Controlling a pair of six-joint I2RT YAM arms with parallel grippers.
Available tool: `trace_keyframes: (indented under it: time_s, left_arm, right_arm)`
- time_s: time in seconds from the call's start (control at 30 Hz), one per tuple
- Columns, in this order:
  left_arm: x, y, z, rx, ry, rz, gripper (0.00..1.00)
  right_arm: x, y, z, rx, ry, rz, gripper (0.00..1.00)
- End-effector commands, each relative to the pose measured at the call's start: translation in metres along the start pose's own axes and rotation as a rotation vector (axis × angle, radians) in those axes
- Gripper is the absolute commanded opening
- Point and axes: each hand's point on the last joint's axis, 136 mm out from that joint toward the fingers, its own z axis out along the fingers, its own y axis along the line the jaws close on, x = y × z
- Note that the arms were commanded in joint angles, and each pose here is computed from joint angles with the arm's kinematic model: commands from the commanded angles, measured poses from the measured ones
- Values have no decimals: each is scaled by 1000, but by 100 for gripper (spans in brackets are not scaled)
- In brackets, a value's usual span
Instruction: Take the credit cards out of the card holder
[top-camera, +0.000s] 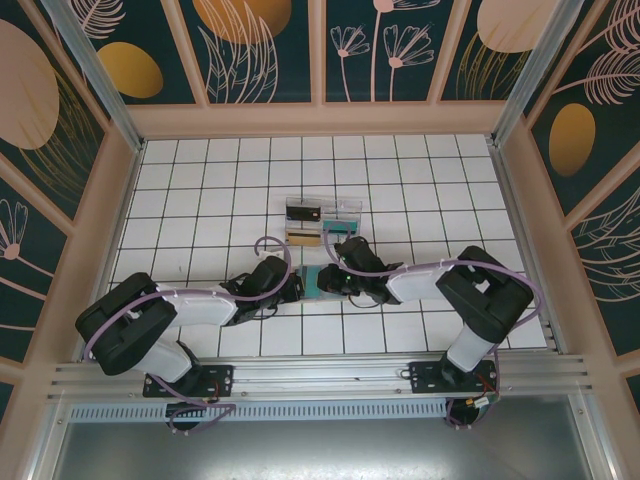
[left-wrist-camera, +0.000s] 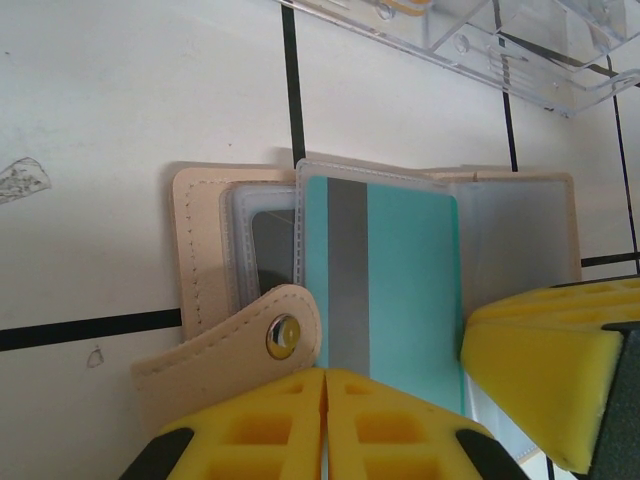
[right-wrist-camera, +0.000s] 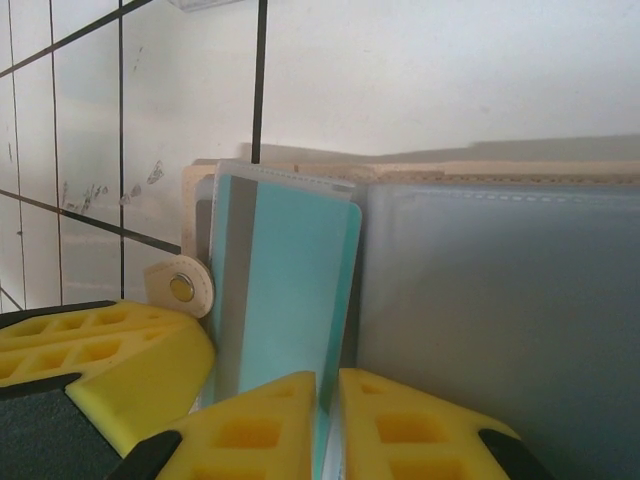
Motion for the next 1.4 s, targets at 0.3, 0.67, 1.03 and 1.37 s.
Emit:
trace_keyframes:
  time_s: [0.3,0.67,1.03,1.37]
  left_arm:
    - [13,20,-3,-64,44,-10,10]
    - [14,17,-2,-49,52,-7,9]
    - [12,30,-4,-119,36,-23,0]
    - [12,27,-5,-107,35,-21,0]
  right_arm:
    - [4,2,7,-8,33,-3,16]
    - [4,11,10,-52,41,-6,11]
    - [0,-6,-6,-10,4,12,0]
    - [0,-23,-18,14,-5,30,0]
